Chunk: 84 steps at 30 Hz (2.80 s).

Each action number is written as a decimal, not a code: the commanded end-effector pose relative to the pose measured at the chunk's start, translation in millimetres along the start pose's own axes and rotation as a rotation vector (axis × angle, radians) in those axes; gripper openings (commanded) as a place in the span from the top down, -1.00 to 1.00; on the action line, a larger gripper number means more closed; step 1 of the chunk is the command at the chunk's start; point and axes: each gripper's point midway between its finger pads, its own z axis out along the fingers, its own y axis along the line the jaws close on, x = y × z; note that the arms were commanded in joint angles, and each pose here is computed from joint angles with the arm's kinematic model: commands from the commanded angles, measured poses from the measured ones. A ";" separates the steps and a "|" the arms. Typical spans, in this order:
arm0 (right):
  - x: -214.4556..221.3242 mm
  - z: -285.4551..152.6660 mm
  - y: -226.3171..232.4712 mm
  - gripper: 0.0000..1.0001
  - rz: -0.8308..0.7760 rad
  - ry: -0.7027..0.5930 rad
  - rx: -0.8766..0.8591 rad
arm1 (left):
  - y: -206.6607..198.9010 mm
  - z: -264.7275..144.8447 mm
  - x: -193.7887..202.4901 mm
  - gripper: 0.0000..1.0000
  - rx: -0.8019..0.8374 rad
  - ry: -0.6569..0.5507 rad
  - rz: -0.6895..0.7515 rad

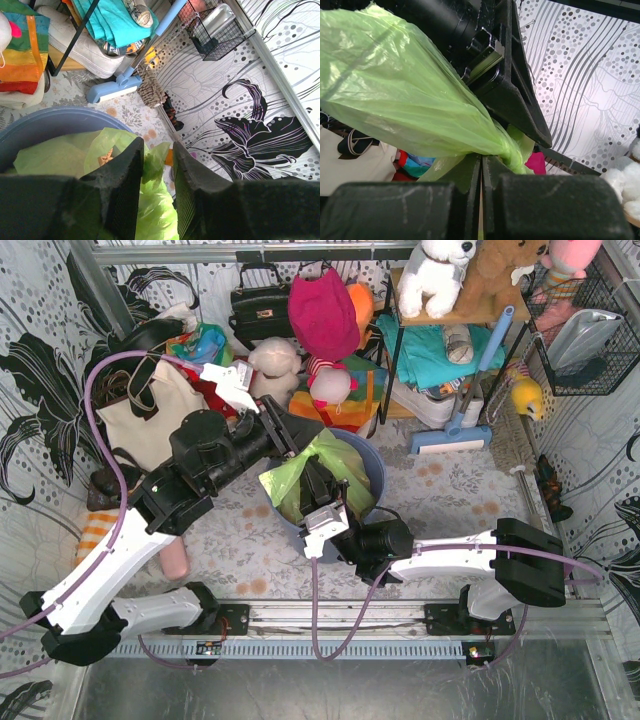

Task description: Tie the trash bag

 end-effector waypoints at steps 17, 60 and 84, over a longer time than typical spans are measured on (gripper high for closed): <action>-24.1 -4.4 -33.8 1.00 0.114 -0.070 0.095 | -11.3 -5.3 -24.6 1.00 0.037 -0.101 0.043; -79.9 8.0 3.8 -0.38 -0.156 -0.171 -0.414 | -24.5 -3.7 -25.7 1.00 0.090 -0.097 -0.023; -77.5 -13.5 -84.1 1.00 0.713 0.083 -0.070 | -19.5 -4.7 -35.5 1.00 0.099 -0.182 0.054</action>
